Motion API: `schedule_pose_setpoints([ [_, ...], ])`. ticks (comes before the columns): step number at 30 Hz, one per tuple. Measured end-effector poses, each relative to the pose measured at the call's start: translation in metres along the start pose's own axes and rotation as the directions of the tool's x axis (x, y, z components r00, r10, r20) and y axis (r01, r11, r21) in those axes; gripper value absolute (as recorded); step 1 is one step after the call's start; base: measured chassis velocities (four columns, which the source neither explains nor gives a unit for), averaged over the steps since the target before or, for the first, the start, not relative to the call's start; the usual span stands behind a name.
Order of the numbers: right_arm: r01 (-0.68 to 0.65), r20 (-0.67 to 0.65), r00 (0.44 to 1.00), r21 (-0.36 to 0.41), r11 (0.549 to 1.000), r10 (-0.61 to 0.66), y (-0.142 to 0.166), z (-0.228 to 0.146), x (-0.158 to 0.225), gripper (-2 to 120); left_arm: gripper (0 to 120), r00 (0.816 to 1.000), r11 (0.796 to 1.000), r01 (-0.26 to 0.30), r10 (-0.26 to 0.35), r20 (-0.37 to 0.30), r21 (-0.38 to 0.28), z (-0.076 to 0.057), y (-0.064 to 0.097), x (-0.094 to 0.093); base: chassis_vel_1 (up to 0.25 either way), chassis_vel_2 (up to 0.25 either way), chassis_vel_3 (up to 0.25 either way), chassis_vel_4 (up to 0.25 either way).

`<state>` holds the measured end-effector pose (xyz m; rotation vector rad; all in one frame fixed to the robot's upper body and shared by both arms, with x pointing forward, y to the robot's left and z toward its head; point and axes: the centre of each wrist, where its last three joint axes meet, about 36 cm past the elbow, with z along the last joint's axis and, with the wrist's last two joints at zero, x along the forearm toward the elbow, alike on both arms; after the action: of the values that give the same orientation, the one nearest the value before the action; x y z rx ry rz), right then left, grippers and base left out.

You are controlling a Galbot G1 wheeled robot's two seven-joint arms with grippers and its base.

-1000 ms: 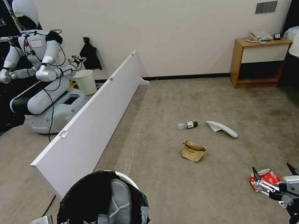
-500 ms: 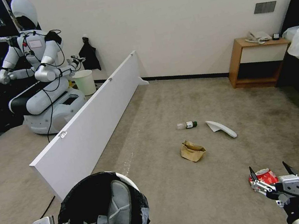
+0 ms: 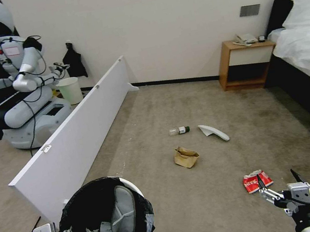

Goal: Pick up the trash bin, then pick up the garbage from the floor and place it into the trash bin.

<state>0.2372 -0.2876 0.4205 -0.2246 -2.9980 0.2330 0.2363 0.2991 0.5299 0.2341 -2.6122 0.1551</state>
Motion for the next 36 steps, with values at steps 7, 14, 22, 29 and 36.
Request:
schedule_pose_setpoints([
  [7, 0.014, 0.013, 1.0, -0.001, 1.0, -0.014, -0.004, 0.001, 0.0, 100, 2, 1.0, 1.0, 0.0, 0.0, 0.006, 0.002, -0.001, 0.0, 0.0, -0.044, -0.037, -0.051, -0.034],
  [14, 0.008, 0.006, 1.0, -0.002, 1.0, -0.008, -0.006, 0.012, -0.001, 100, 2, 1.0, 1.0, 0.002, -0.002, 0.013, 0.008, -0.001, 0.0, 0.0, 0.0, 0.0, 0.0, 0.0],
  [22, 0.007, 0.005, 1.0, -0.018, 1.0, -0.007, -0.006, 0.015, -0.004, 100, 2, 1.0, 1.0, 0.001, -0.001, 0.01, 0.009, 0.0, 0.0, 0.0, 0.0, 0.0, 0.0, 0.0],
  [29, 0.011, 0.003, 1.0, -0.029, 1.0, -0.011, -0.005, 0.017, -0.005, 100, 2, 1.0, 1.0, -0.001, 0.001, 0.009, 0.009, 0.0, 0.0, -0.001, 0.0, 0.0, 0.0, 0.0],
  [36, 0.013, 0.004, 1.0, -0.035, 0.999, -0.013, -0.005, 0.018, -0.007, 100, 2, 1.0, 1.0, -0.001, 0.001, 0.007, 0.01, 0.0, 0.001, -0.003, 0.0, 0.0, 0.0, 0.0],
])
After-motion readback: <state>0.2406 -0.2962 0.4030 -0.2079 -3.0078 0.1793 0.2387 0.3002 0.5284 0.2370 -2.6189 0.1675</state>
